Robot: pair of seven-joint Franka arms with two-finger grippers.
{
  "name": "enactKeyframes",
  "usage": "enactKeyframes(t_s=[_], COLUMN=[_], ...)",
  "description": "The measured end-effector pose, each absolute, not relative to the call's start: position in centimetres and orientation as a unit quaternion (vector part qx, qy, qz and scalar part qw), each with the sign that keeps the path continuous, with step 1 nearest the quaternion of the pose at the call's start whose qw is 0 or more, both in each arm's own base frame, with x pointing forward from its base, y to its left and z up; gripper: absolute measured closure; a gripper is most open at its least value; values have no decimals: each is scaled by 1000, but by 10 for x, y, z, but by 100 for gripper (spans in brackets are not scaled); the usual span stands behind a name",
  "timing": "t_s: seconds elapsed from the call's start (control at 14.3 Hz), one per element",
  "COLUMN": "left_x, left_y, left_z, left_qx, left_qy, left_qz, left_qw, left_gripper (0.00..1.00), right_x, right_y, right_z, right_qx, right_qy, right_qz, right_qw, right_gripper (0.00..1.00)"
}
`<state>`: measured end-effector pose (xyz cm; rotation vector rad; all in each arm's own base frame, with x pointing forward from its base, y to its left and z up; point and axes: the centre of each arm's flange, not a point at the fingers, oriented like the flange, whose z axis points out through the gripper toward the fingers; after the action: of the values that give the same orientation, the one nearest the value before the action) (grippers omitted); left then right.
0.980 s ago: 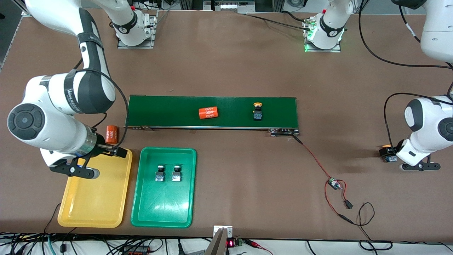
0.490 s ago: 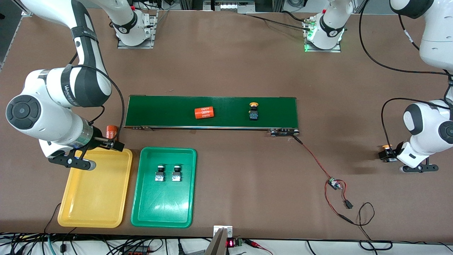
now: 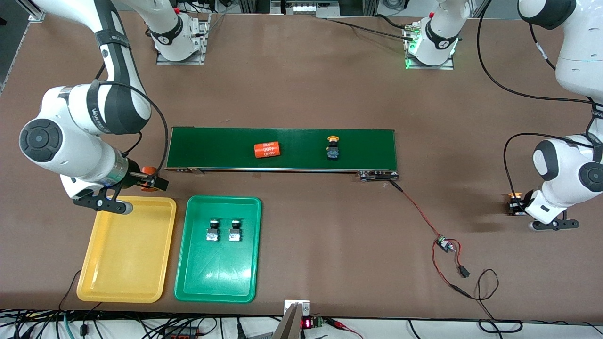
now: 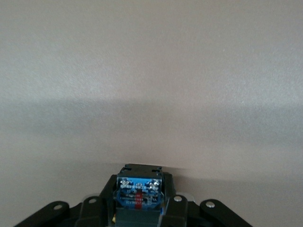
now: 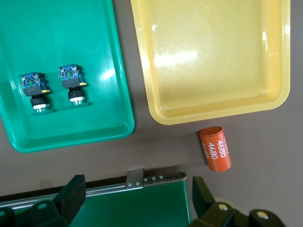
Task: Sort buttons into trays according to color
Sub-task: 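Place the yellow button on the belt while the right gripper reaches the belt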
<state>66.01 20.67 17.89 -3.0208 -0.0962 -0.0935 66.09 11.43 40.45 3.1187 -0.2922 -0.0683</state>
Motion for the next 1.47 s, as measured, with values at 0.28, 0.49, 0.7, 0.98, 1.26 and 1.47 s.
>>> enactKeyframes(t_s=[0.28, 0.49, 0.7, 0.98, 1.26, 1.47], left_x=[665, 665, 660, 642, 618, 594], left_y=[176, 108, 25, -92, -177, -222], left_z=[218, 265, 293, 308, 302, 280], left_qx=[-999, -996, -990, -984, -982, -985], left_qy=[-18, 25, 84, 72, 60, 29], left_qz=[28, 77, 112, 140, 151, 130], left_qw=[43, 20, -5, -82, -100, -111], left_gripper=[59, 59, 59, 59, 59, 59], right_x=[658, 651, 639, 633, 626, 625], right_y=[127, 155, 192, 202, 212, 211], right_z=[403, 402, 398, 395, 392, 388], right_qx=[996, 998, 999, 999, 998, 998], right_qy=[-83, -60, -34, -26, -17, -17], right_qz=[-23, -27, -32, -45, -57, -61], right_qw=[5, 5, 7, 11, 15, 17], right_gripper=[0, 0, 0, 0, 0, 0])
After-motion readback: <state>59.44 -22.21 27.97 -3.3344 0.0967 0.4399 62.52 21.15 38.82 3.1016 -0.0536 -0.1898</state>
